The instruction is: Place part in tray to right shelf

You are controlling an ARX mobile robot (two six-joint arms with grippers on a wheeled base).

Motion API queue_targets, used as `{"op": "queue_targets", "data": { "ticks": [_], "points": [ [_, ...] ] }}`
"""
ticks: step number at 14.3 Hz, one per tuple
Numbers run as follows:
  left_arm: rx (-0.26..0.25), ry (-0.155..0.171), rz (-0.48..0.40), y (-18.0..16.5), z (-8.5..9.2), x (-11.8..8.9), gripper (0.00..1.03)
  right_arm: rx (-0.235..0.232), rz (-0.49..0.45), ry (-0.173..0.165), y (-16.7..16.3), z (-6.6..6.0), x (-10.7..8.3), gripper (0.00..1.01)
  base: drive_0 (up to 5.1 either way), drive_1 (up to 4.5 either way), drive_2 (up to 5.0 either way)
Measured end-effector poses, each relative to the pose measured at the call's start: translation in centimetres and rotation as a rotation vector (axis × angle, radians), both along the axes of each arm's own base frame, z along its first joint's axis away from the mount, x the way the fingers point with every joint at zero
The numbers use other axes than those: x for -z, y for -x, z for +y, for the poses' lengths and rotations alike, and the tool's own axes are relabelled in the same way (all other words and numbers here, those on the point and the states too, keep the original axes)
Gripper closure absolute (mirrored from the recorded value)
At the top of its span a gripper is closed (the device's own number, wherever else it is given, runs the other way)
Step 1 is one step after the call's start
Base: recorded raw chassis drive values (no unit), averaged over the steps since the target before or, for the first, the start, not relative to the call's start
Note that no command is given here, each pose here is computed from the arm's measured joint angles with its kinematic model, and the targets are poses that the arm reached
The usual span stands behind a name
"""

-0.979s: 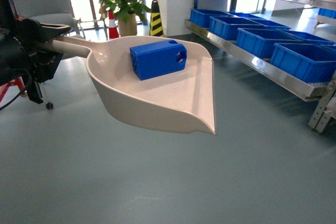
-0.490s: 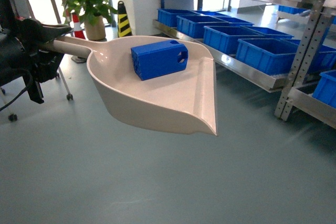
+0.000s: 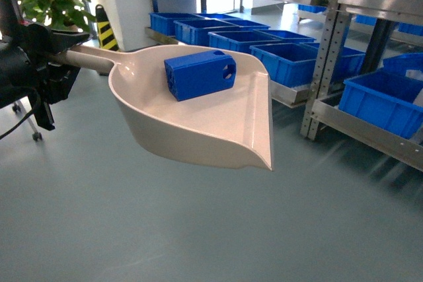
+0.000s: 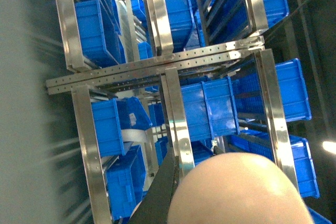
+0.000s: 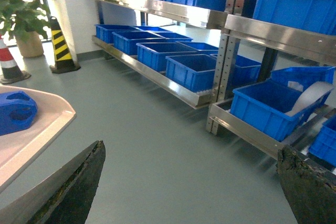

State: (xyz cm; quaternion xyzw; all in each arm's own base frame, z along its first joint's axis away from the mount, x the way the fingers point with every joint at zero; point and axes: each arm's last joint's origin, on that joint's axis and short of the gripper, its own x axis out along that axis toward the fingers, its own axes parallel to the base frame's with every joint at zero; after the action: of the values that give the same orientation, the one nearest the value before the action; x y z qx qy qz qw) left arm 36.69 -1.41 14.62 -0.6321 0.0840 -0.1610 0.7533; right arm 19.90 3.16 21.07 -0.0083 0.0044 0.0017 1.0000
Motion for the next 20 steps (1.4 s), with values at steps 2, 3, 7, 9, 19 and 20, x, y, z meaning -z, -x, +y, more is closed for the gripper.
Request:
{"op": "queue_targets", "data": {
  "ticks": [2,3,7,9,19,20],
  "points": [
    [0.0,0.0,0.0,0.0,0.0,0.0,0.89,0.0,0.0,0.0,0.0,0.0,0.0,0.03,-1.6,-1.63,-1.6],
    [0.0,0.0,0.0,0.0,0.0,0.0,0.89,0.0,0.0,0.0,0.0,0.0,0.0,0.03,-1.6,-1.63,-1.6],
    [0.002,0.0,0.0,0.0,-0.07,0.0,0.89,0.0,0.0,0.0,0.0,0.0,0.0,0.03,-1.6,-1.63,-1.6],
    [0.002,0.0,0.0,0.0,-0.07,0.0,0.89,0.0,0.0,0.0,0.0,0.0,0.0,0.03,-1.6,-1.63,-1.6],
    [0.003,0.0,0.0,0.0,-0.1,0.0,0.89,0.0,0.0,0.0,0.0,0.0,0.01,0.03,-1.6,-1.63,-1.6],
    [0.003,0.0,0.0,0.0,-0.1,0.0,0.89,0.0,0.0,0.0,0.0,0.0,0.01,0.03,-1.6,-1.63,-1.6]
  ]
}}
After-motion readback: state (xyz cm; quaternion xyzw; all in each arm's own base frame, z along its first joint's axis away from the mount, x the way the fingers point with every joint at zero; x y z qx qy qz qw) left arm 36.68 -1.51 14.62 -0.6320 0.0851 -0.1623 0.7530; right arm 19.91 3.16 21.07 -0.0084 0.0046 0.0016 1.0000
